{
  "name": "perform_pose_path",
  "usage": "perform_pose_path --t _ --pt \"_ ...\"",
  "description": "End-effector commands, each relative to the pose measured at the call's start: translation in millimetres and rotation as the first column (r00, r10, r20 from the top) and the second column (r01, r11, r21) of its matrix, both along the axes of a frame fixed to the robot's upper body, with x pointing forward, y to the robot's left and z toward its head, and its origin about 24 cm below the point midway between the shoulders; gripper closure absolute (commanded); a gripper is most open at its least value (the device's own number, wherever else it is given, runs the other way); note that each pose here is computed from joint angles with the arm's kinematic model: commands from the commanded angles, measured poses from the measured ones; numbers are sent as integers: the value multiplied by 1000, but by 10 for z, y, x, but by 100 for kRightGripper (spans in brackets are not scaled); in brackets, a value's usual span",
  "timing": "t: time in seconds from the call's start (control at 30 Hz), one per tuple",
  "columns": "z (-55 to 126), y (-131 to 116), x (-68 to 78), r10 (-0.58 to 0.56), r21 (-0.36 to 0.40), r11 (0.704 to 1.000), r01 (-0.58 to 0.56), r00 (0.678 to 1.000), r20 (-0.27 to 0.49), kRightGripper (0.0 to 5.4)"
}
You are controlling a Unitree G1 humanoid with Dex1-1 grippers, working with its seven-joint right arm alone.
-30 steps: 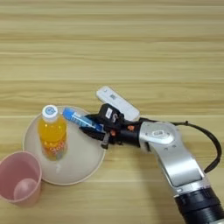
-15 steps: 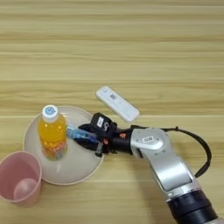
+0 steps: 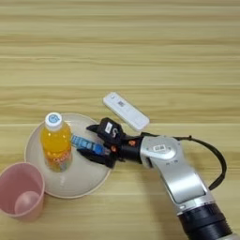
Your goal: Move the objects on the table
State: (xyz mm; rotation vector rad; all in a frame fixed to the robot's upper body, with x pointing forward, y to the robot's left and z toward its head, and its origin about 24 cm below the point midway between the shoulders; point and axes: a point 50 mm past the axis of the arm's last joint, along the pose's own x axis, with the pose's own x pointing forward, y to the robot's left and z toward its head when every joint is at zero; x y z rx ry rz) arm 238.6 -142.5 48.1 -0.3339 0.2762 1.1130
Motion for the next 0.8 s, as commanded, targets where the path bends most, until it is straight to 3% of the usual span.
perform_pose_path --t 0.03,0.47,0.6,0.8 --pt "364 -17 173 -31 58 998 21 986 167 149" --pt "640 -69 227 -75 199 980 29 971 227 15" --pt "744 -76 220 -77 251 968 13 967 244 3" --pt "952 -72 181 -80 401 916 -21 969 233 3"
